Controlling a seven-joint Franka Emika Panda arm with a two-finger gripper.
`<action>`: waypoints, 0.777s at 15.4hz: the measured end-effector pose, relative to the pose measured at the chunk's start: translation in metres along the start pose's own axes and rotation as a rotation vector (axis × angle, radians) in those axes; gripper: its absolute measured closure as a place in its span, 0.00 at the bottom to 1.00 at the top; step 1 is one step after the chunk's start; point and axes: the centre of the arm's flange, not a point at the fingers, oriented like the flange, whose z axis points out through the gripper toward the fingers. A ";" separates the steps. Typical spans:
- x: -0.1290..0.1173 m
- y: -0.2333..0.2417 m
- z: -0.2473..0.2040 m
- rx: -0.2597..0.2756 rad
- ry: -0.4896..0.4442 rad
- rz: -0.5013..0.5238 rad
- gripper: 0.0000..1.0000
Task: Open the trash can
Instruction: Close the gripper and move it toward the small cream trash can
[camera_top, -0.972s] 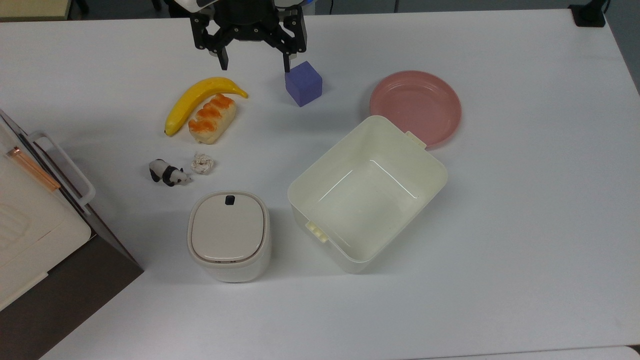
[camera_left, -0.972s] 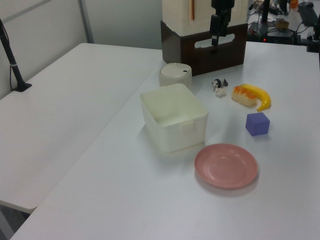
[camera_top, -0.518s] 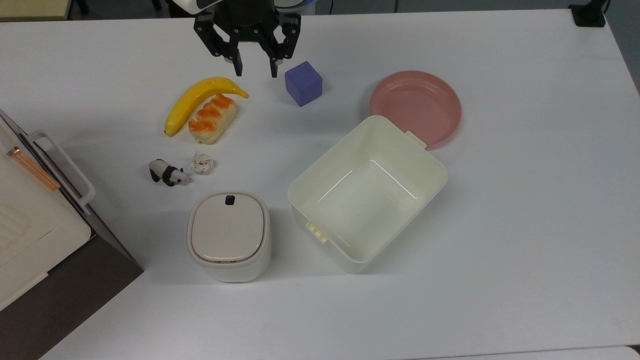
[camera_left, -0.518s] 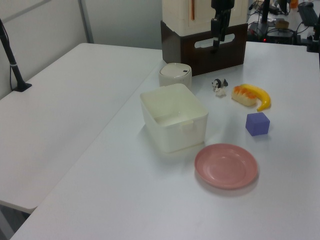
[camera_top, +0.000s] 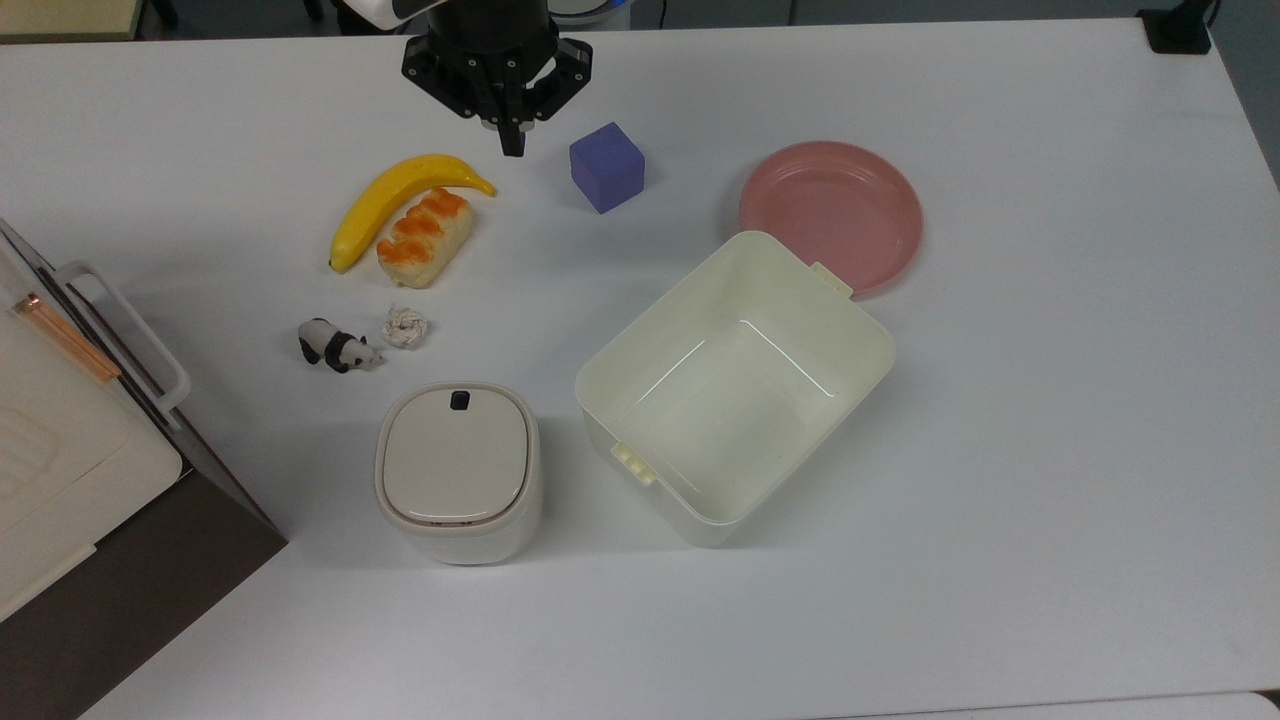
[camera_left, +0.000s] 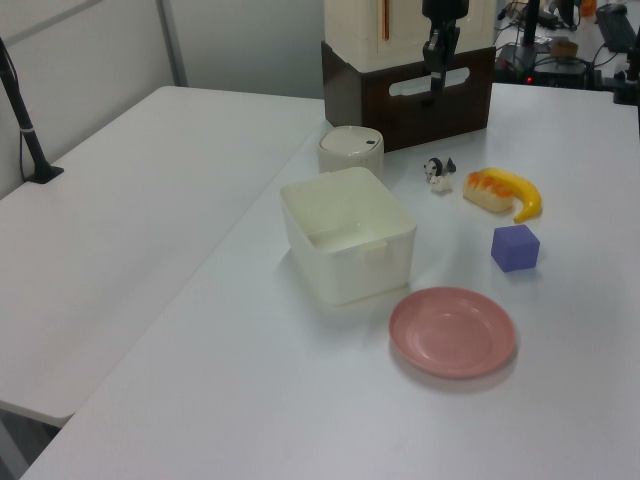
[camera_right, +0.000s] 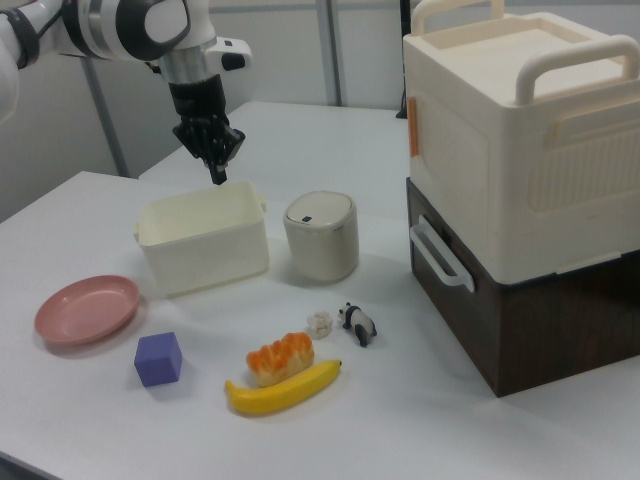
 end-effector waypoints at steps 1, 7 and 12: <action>0.000 0.000 0.000 0.000 0.000 0.000 0.99; 0.000 0.002 0.000 -0.001 0.000 0.003 0.99; 0.000 0.003 0.000 -0.001 0.000 0.006 0.99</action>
